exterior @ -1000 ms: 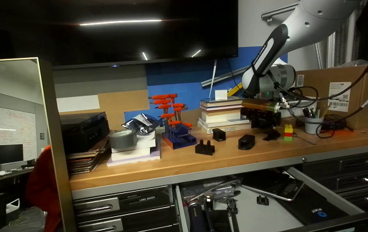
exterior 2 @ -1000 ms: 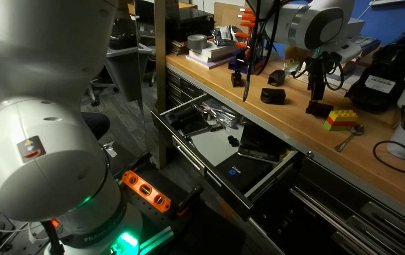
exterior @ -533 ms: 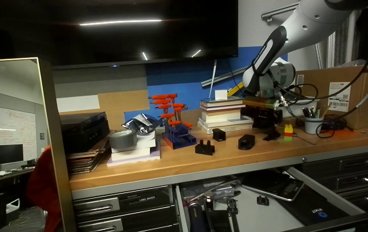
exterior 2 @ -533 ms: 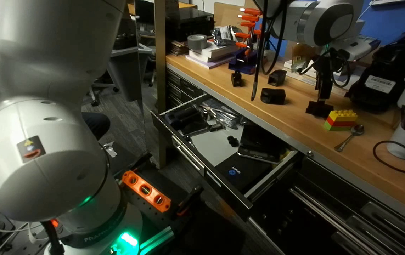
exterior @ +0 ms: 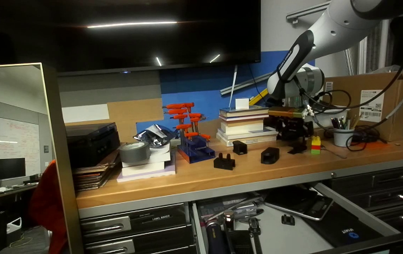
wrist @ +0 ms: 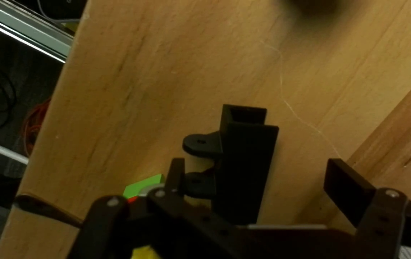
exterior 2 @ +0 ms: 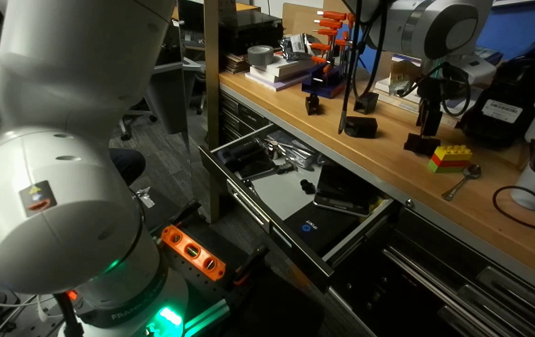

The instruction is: Put the black objects inside the drawer and close it

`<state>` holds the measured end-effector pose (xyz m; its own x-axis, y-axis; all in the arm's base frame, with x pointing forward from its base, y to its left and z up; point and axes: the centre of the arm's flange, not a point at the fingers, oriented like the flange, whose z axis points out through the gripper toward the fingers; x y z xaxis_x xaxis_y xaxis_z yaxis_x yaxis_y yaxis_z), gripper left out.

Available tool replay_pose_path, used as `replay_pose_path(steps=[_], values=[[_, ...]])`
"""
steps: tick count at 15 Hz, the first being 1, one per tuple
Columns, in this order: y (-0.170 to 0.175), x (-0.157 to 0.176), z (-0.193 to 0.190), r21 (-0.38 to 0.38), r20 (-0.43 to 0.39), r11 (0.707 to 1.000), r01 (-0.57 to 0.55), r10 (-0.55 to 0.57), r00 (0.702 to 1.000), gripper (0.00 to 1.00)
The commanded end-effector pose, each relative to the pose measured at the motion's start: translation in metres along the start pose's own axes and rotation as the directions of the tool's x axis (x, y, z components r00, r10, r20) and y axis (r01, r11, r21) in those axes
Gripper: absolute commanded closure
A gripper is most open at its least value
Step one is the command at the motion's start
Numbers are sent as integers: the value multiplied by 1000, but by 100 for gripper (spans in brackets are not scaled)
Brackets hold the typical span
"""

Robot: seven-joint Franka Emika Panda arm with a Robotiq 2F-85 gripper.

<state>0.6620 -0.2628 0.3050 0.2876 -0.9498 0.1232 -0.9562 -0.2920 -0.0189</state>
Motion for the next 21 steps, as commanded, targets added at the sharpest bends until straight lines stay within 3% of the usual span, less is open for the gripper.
replay_pose_path(steps=[1, 8, 9, 11, 17, 21], values=[[-11, 14, 3, -4, 24, 1000, -21, 21, 999, 0], [-9, 25, 31, -7, 21, 1000, -29, 29, 999, 0], [-8, 26, 34, -8, 18, 1000, -24, 24, 1000, 25], [-6, 27, 40, -11, 20, 1000, -7, 7, 1000, 32], [-4, 29, 34, -1, 16, 1000, 14, -14, 1000, 80], [8, 19, 31, -12, 43, 996, 88, -87, 995, 79]])
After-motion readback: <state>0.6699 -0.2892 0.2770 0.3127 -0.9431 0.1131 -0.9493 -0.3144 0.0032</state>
